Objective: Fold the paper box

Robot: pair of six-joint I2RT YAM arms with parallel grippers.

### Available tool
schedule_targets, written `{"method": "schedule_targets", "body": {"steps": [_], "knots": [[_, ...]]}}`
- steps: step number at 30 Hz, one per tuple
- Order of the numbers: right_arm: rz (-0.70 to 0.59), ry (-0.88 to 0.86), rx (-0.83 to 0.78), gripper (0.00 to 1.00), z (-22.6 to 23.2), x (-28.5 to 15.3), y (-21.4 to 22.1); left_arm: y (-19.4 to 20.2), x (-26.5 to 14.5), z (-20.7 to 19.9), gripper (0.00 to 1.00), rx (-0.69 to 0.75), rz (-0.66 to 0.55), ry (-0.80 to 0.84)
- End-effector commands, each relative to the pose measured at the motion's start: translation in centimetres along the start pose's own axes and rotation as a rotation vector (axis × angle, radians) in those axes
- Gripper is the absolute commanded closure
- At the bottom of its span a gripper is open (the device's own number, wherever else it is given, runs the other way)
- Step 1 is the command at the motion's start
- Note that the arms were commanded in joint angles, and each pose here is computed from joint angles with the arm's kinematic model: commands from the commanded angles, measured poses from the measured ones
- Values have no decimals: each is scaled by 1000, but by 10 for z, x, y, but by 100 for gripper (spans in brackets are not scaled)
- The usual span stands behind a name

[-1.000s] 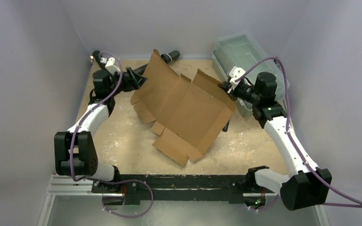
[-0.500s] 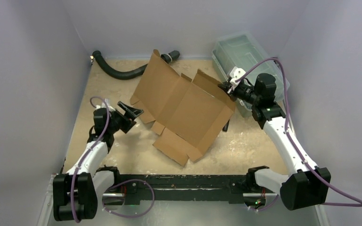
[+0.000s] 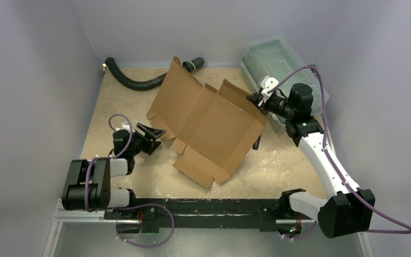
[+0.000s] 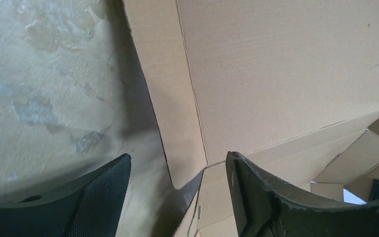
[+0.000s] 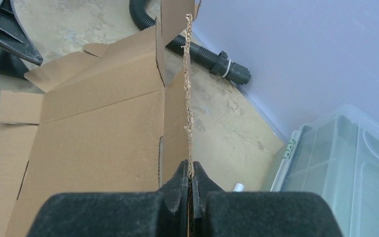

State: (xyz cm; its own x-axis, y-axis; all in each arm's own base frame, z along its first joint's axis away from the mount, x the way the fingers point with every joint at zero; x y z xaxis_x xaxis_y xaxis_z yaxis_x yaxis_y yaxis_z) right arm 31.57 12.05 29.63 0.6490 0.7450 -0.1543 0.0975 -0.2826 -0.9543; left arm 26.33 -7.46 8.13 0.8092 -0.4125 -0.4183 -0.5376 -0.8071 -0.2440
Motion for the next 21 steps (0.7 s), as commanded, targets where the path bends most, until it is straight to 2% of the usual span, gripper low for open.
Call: {"method": "schedule_targets", "body": {"steps": [1, 5, 8, 9, 10, 16, 18, 21], "knots": [[-48, -7, -16, 100, -2, 2, -8, -13, 11, -19, 35, 46, -41, 142], [-48, -10, -15, 100, -2, 2, -8, -21, 23, -20, 55, 24, -60, 174], [-45, -12, -11, 100, -2, 2, -7, -24, 29, -23, 77, 18, -70, 218], [-45, -12, -11, 100, -2, 2, -7, -26, 30, -24, 86, 20, -76, 230], [-44, -14, -11, 100, -1, 3, -6, -27, 30, -26, 100, 28, -79, 242], [-46, -28, -6, 100, 0, 1, -7, -34, 19, -51, 100, 186, -123, 343], [-49, -39, -15, 99, 0, -2, -9, -40, 13, -63, 100, 295, -147, 326], [-58, -64, -33, 89, 2, -8, -15, -52, 0, -90, 100, 524, -192, 255]]}}
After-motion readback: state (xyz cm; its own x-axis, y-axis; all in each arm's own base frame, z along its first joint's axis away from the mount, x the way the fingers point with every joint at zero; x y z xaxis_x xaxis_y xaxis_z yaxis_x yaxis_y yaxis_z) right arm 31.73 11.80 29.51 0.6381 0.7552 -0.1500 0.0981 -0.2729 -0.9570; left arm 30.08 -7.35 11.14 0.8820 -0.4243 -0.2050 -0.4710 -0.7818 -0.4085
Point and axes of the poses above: each gripper's point midway between its finger pads, its own x axis out along the fingers, its own z axis along the line the jaws close on, y = z × x, the point moved 5 cm from there along -x, back along the fingers, and after that the axes turned 4 degrees about x, right-handed, at the moved point
